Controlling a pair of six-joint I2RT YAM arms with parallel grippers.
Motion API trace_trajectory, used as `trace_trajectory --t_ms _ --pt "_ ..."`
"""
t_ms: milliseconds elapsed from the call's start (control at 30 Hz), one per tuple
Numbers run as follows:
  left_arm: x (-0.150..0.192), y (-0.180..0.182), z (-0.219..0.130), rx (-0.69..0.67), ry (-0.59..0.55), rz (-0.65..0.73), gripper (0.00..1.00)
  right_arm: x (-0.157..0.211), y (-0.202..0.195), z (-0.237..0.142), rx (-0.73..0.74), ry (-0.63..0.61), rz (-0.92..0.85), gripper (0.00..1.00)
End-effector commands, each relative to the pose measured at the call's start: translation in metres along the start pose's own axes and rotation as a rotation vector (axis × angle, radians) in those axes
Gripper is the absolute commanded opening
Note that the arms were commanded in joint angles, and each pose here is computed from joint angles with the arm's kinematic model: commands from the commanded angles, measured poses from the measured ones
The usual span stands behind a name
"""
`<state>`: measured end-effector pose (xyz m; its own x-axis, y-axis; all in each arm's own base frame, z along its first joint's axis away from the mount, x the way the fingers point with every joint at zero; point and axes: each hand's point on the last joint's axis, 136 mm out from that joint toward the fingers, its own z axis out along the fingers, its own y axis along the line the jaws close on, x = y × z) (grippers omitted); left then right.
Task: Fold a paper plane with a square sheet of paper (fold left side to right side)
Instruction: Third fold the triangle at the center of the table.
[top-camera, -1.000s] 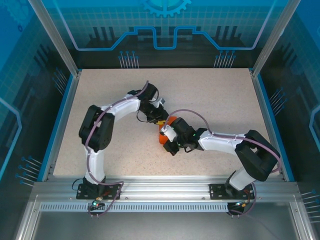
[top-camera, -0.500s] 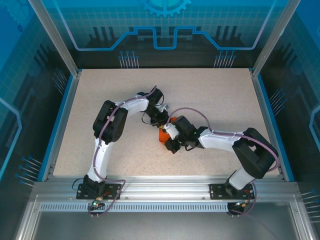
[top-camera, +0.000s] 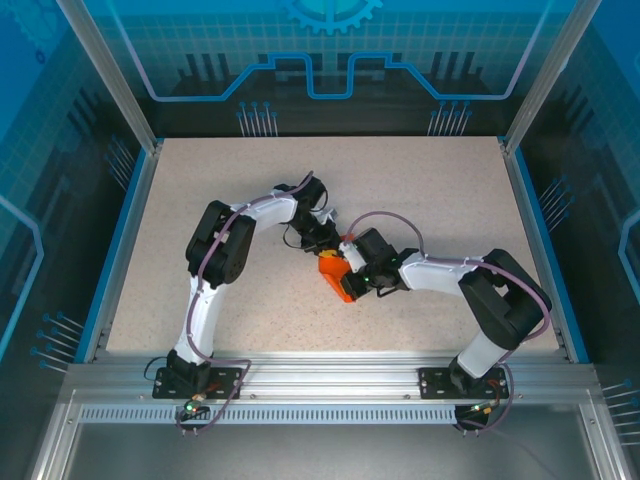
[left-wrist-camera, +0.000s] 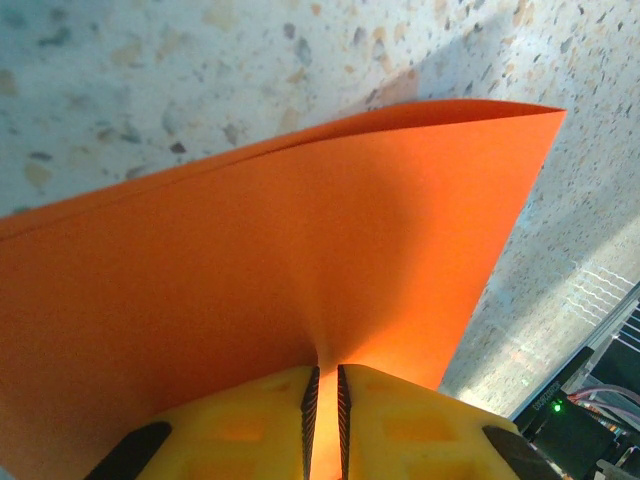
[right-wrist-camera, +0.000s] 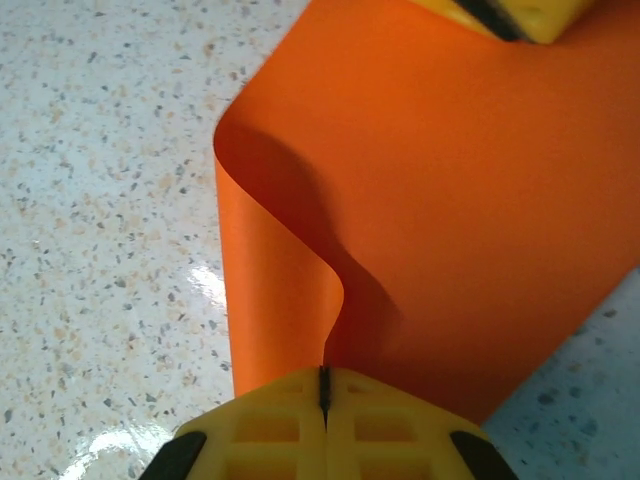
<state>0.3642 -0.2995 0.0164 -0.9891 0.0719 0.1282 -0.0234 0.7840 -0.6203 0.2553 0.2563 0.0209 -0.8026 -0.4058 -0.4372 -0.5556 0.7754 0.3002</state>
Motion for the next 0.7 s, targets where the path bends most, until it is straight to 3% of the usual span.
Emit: trace_trajectory --t_ms 0,667 --pt "0.009 0.019 0.017 -0.065 0.045 -0.011 0.17 -0.005 -0.013 -0.001 0.047 0.002 0.053 0.00" --pt "0.010 0.021 0.018 -0.066 0.046 -0.016 0.17 -0.004 -0.034 -0.003 0.132 0.000 0.122 0.00"
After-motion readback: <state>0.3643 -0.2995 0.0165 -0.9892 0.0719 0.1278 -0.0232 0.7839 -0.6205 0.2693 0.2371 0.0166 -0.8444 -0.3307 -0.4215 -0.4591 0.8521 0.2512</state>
